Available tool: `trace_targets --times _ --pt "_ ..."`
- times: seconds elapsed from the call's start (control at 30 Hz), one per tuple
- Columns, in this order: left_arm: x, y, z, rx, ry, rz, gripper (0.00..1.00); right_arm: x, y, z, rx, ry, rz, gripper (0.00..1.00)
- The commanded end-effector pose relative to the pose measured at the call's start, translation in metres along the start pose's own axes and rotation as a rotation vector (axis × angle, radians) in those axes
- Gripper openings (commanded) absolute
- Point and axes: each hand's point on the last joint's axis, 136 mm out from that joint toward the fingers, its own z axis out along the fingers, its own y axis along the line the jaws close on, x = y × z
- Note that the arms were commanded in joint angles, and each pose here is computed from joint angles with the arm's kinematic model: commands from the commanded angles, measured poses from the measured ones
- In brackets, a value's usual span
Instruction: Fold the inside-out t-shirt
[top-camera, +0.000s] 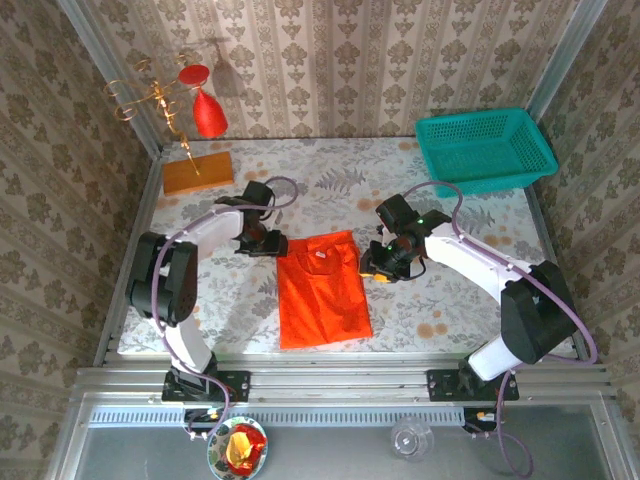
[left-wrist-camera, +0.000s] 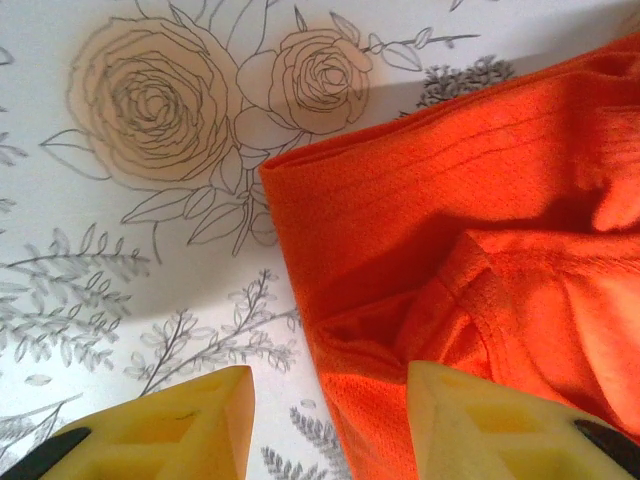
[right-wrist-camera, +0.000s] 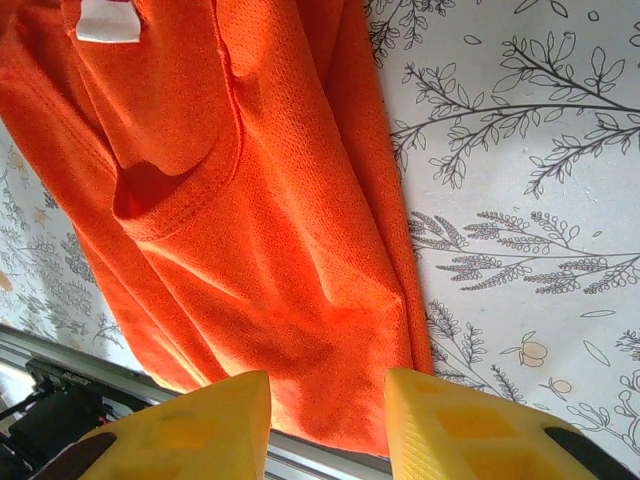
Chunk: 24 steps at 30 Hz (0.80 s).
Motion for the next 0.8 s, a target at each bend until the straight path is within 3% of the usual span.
trace_targets --times 0.0,0.37,0.5,0.77 --pt "-0.003 0.000 0.006 -0.027 0.028 0.022 0.45 0.006 -0.009 -0.005 0.025 0.003 0.000 0.37" --pt "0.004 -0.001 0.037 -0.064 0.094 0.026 0.39 0.002 -0.015 -0.005 0.046 -0.009 0.003 0.37" --pt "0.015 0.007 0.049 -0.100 0.136 0.016 0.35 -0.009 -0.029 -0.006 0.150 -0.037 -0.016 0.36" --pt "0.036 0.001 0.062 -0.104 0.166 0.037 0.13 -0.049 -0.030 0.015 0.243 -0.053 -0.088 0.37"
